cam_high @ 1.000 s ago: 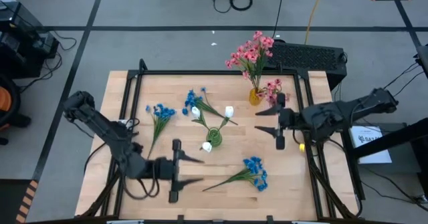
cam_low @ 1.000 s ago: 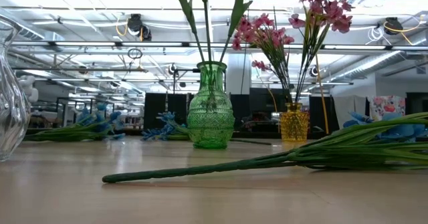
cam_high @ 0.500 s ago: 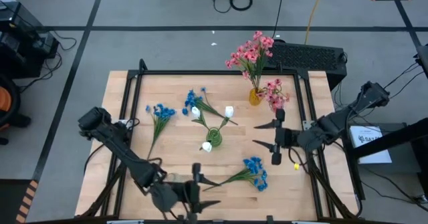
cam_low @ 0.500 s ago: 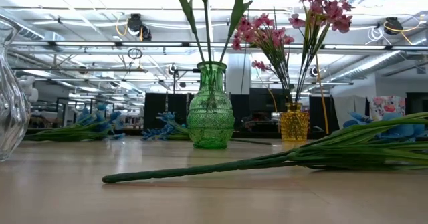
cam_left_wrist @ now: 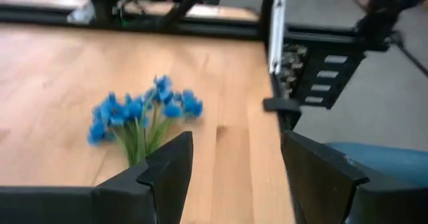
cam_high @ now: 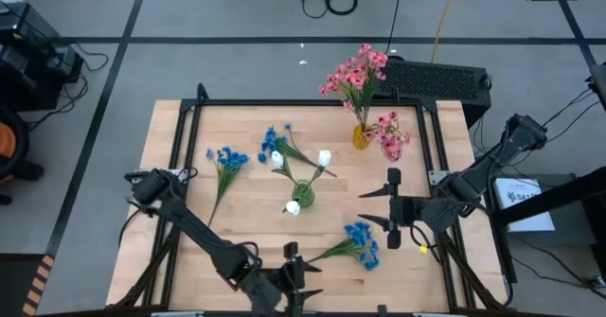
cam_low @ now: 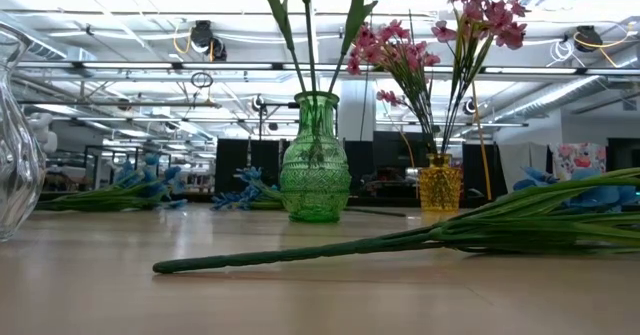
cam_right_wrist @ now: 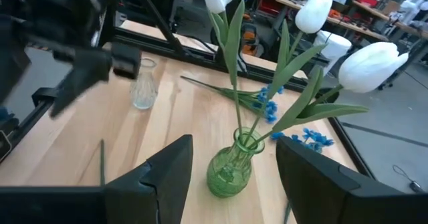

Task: Sort flowers into vase by color
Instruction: Put the bottom blue flowers into the transparent vase

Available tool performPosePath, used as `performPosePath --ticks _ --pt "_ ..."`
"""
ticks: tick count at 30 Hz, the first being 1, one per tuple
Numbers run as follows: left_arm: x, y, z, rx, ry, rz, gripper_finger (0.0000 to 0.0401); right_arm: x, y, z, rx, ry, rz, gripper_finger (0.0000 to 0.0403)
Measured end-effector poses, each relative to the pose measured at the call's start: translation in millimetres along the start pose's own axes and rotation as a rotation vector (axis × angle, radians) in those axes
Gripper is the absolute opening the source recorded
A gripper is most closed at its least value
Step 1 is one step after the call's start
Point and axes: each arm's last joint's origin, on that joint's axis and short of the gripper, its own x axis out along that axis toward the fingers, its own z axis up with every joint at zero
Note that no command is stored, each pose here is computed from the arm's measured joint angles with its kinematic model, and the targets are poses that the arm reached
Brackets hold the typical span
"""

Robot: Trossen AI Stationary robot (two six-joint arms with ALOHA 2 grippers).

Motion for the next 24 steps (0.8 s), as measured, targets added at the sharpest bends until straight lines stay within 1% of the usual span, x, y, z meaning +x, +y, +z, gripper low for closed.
performPosePath --ticks 6,12,16,18,24 --pt "28.9 10.7 -27.3 -0.049 0.055 0.076 0.0234 -1.4 1.5 0.0 -0.011 -0.002 0.011 0.0208" --pt "55.5 31.6 -51.7 -0.107 0.14 0.158 0.0234 -1.4 1.6 -0.6 -0.021 0.003 0.013 0.0208" --pt "65.0 41.3 -61.6 -0.12 0.186 0.185 0.0234 -1.5 1.5 -2.1 -0.027 0.016 0.013 0.0208" --pt "69.3 44.5 -65.8 -0.122 0.215 0.169 0.0234 -1.4 1.4 -2.5 -0.026 0.02 0.012 0.0208" --pt "74.0 53.8 -71.1 -0.126 0.266 0.191 0.0234 -1.4 1.4 -2.6 -0.026 0.02 0.012 0.0208"
